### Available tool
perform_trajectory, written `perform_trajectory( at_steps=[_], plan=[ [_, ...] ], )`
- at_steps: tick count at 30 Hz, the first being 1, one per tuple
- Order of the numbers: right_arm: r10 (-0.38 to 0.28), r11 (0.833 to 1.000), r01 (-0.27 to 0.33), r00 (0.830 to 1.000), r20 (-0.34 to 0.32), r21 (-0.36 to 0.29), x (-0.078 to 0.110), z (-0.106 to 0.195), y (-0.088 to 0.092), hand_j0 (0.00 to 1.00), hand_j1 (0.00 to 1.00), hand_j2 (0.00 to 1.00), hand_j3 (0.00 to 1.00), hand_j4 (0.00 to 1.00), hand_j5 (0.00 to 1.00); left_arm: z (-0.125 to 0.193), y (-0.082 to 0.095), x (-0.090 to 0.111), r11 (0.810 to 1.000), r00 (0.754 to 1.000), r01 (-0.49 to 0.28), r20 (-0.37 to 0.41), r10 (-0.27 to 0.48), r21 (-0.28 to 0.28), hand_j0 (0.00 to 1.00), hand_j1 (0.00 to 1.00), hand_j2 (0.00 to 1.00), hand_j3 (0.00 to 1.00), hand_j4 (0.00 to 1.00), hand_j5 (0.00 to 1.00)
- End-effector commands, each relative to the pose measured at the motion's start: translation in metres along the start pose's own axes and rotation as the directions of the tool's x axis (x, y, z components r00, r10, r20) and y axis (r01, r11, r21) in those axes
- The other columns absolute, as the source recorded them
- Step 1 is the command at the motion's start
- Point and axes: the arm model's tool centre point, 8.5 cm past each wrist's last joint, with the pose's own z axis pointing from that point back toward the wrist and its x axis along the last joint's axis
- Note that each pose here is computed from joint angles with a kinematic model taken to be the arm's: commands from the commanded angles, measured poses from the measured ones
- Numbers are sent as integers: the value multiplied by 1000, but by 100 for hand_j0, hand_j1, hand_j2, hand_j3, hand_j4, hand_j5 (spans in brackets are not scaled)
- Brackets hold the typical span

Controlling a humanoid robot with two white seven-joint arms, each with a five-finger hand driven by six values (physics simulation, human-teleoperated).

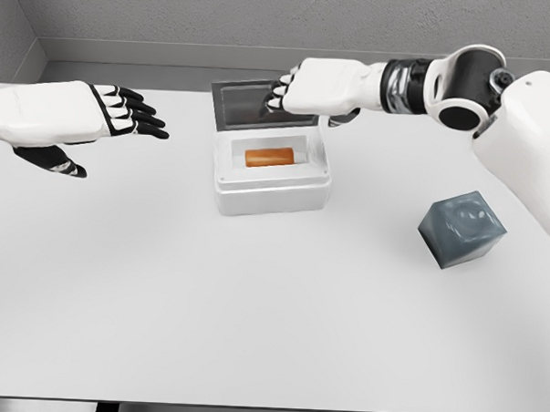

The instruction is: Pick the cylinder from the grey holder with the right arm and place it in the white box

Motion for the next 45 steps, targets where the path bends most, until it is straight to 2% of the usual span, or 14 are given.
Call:
perform_trajectory(
  at_steps=[1, 6, 9, 10, 11, 14, 18, 20, 21, 25, 26, 31, 39, 45],
  plan=[
    [65, 997, -67, 997, -31, -50, 1, 38, -17, 99, 99, 99, 99, 99, 99, 1, 2, 0, 1000, 1000, -5, 1, 5, 9, 100, 100, 100, 100, 100, 100],
    [24, 988, -34, 997, -67, -149, 19, 141, -5, 99, 99, 99, 99, 99, 99, 5, 23, -7, 999, 999, 30, -21, -29, 43, 100, 100, 100, 100, 100, 100],
    [-95, 965, 79, 994, -55, -249, 17, 185, -3, 99, 99, 99, 99, 99, 99, -1, 19, -13, 999, 999, 30, -33, -29, 34, 100, 100, 100, 100, 100, 100],
    [-146, 952, 131, 989, -31, -277, 18, 193, 1, 99, 99, 99, 99, 99, 99, -2, 25, -32, 998, 994, 57, -99, -54, 28, 100, 100, 100, 100, 100, 100],
    [-185, 934, 174, 983, -6, -312, 19, 198, 2, 99, 99, 99, 99, 99, 99, -10, 26, -44, 998, 993, 34, -114, -28, 53, 100, 100, 100, 100, 100, 100],
    [-394, 823, 399, 914, 100, -404, 33, 207, 43, 99, 99, 99, 99, 99, 99, -55, 50, -61, 998, 995, 39, -92, -34, 46, 100, 100, 100, 100, 100, 100],
    [-506, 697, 507, 849, 154, -507, 45, 206, 73, 100, 100, 100, 100, 100, 100, -105, 48, -69, 1000, 997, 24, -80, -23, 9, 100, 100, 100, 100, 100, 100],
    [-538, 677, 537, 828, 160, -503, 51, 203, 86, 100, 100, 100, 100, 100, 100, -120, 41, -75, 1000, 995, 17, -98, -18, -18, 100, 100, 100, 100, 100, 100],
    [-550, 648, 559, 813, 188, -517, 56, 194, 90, 100, 100, 100, 100, 100, 100, -125, 35, -80, 999, 993, 10, -116, -14, -36, 100, 100, 100, 100, 100, 100],
    [-617, 571, 635, 750, 238, -521, 77, 176, 115, 100, 100, 100, 100, 100, 100, -129, 29, -96, 998, 985, -18, -170, 8, -61, 100, 100, 100, 100, 100, 100],
    [-631, 561, 649, 737, 241, -514, 81, 174, 121, 100, 100, 100, 100, 100, 100, -129, 28, -99, 998, 984, -24, -176, 13, -63, 100, 100, 100, 100, 100, 100],
    [-644, 556, 661, 726, 241, -505, 85, 173, 127, 100, 100, 100, 100, 100, 100, -154, 21, -97, 994, 983, -15, -185, -5, -104, 100, 100, 100, 100, 100, 100],
    [-644, 556, 661, 726, 241, -505, 86, 172, 127, 100, 100, 100, 100, 100, 100, -179, 12, -101, 982, 973, 14, -221, -57, -191, 100, 100, 100, 100, 100, 100],
    [-643, 556, 661, 726, 243, -504, 86, 172, 127, 100, 100, 100, 100, 100, 100, -177, 17, -107, 981, 967, 13, -246, -62, -195, 100, 100, 100, 100, 100, 100]
  ],
)
